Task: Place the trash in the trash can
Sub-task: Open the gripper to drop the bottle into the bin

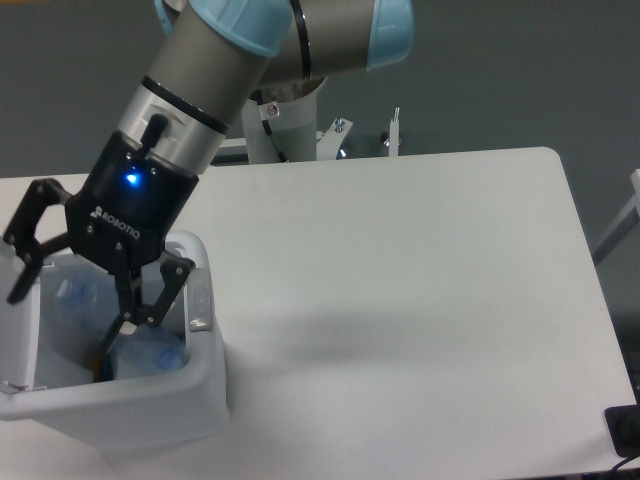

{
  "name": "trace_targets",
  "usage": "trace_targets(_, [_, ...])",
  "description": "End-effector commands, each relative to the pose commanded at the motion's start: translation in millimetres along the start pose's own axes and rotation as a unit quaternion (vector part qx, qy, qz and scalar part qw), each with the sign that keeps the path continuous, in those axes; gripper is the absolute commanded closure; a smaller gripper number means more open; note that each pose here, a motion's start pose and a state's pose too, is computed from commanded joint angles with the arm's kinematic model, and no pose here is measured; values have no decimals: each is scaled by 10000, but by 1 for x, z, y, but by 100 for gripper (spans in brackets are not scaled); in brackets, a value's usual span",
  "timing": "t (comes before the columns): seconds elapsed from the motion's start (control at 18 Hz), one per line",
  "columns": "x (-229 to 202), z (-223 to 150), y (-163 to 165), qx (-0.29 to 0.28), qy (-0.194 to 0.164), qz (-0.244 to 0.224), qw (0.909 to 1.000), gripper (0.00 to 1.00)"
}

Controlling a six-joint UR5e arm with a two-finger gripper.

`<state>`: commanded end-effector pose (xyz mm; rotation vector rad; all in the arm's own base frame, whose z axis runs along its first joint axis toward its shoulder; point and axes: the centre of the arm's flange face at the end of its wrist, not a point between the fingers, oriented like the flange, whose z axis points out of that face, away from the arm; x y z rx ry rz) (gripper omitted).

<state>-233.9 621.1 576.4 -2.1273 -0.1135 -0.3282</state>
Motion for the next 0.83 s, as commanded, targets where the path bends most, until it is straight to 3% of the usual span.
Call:
trace_targets(0.17, [-58,-52,-3,158,-737,-247,9968,0])
trace_targets(0.33, [-118,-95,7,-56,-1694,-588,9838,0])
trace_targets(0.44, [-137,-103,18,-251,-1988,-610,9778,0])
trace_targets(0.61, [-161,-124,38,-947,-2687,-39,9585,0])
trace_targets(0.72, [-157,-130,56,-1808,-2756,743,9412,0])
trace_targets(0.83, [-156,-135,59,-2112,-2790,1091,9304,0])
